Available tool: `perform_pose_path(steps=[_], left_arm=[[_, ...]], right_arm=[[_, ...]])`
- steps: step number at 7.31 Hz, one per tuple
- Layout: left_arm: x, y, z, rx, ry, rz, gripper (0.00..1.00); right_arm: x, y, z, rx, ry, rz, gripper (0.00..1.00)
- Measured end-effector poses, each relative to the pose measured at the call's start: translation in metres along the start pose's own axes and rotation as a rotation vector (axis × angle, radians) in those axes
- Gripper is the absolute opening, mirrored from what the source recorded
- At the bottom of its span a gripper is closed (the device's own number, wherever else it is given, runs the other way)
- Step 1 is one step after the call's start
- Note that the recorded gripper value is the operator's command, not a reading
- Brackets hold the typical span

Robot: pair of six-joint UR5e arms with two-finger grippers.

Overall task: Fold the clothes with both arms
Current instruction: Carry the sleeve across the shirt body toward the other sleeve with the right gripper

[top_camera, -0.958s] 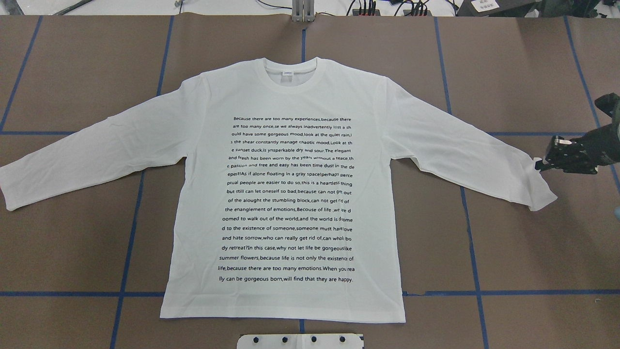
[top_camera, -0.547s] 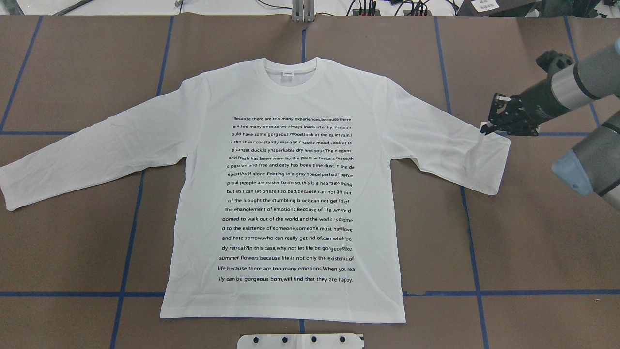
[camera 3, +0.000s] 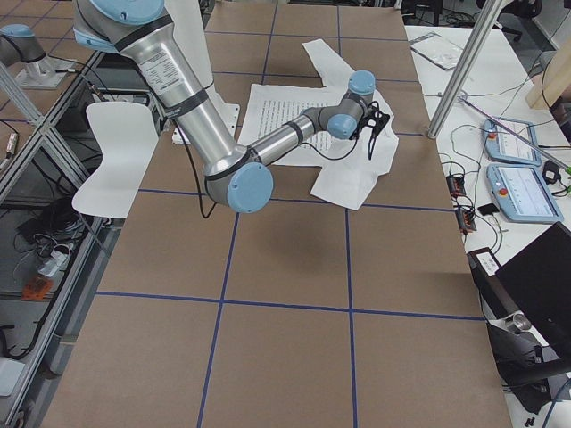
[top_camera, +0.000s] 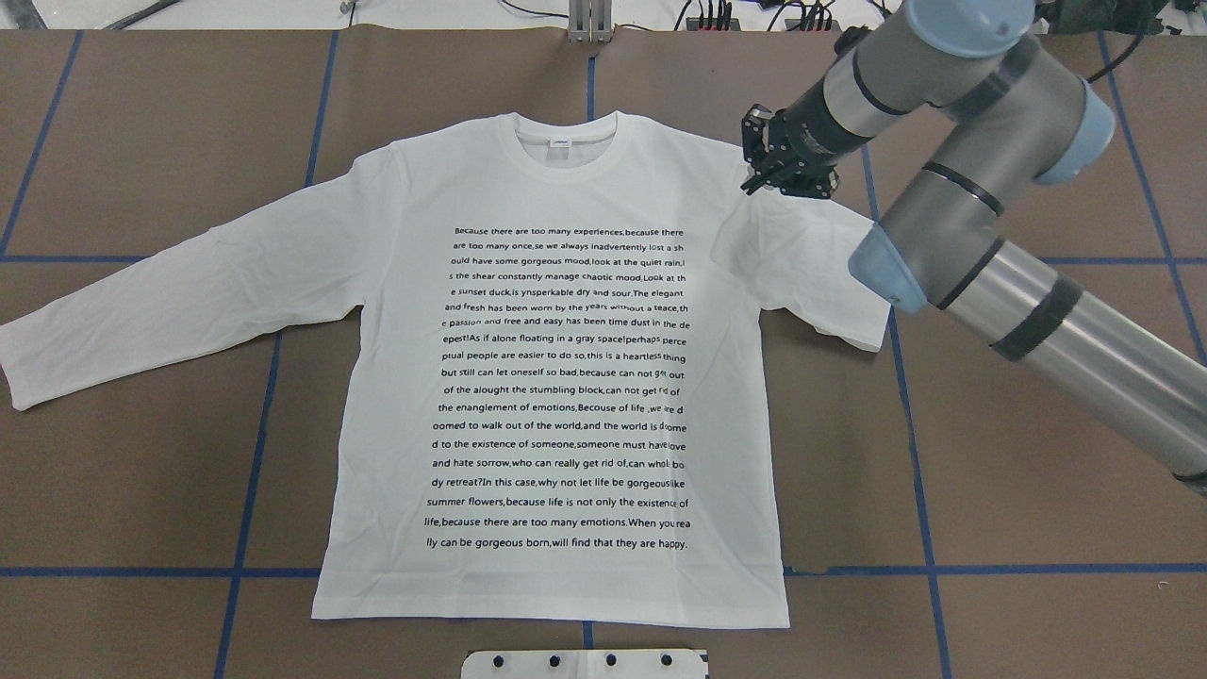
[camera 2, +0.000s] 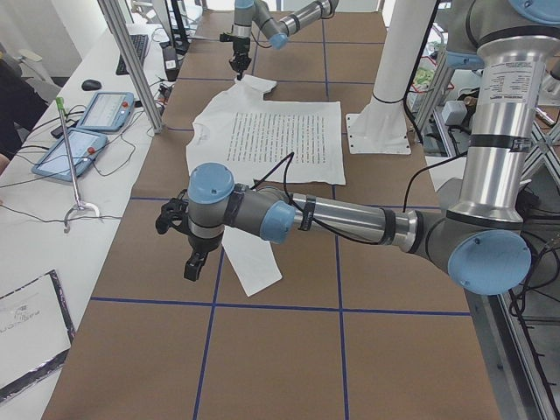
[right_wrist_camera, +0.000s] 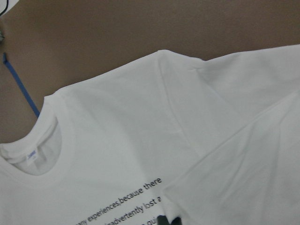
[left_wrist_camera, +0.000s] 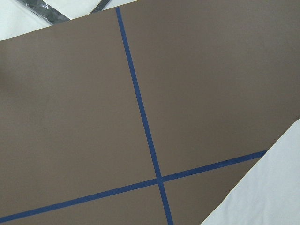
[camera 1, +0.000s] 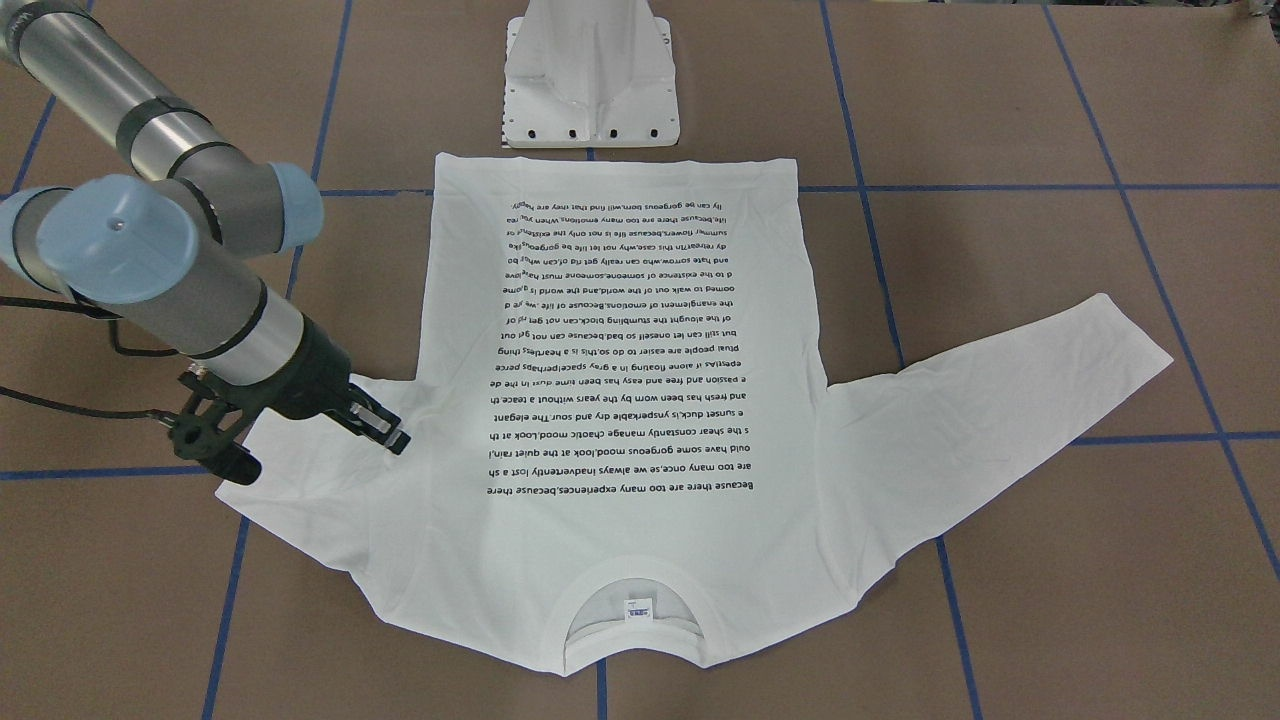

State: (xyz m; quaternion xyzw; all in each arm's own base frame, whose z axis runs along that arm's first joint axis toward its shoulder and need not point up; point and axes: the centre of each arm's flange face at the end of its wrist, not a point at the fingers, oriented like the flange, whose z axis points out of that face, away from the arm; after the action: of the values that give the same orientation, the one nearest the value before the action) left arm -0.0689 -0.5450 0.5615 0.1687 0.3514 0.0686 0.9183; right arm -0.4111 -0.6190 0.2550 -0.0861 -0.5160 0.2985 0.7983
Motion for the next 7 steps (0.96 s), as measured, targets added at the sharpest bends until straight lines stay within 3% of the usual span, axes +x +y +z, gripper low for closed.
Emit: perform_pose_path(steps=[3, 5, 7], left_arm=[[-0.001, 0.003, 0.001, -0.003, 0.000, -0.003, 0.99], [-0.001, 0.003, 0.001, -0.004, 0.001, -0.004, 0.99], [-0.001, 0.004, 0.001, -0.004, 0.001, -0.004, 0.99]], right_arm=[[-0.133, 0.073, 0.027, 0.046, -0.051, -0.006, 0.00], [-0.183, 0.136, 0.040, 0.055, -0.083, -0.052, 0.00], [-0.205, 0.177, 0.060, 0.065, -0.125, -0.092, 0.00]])
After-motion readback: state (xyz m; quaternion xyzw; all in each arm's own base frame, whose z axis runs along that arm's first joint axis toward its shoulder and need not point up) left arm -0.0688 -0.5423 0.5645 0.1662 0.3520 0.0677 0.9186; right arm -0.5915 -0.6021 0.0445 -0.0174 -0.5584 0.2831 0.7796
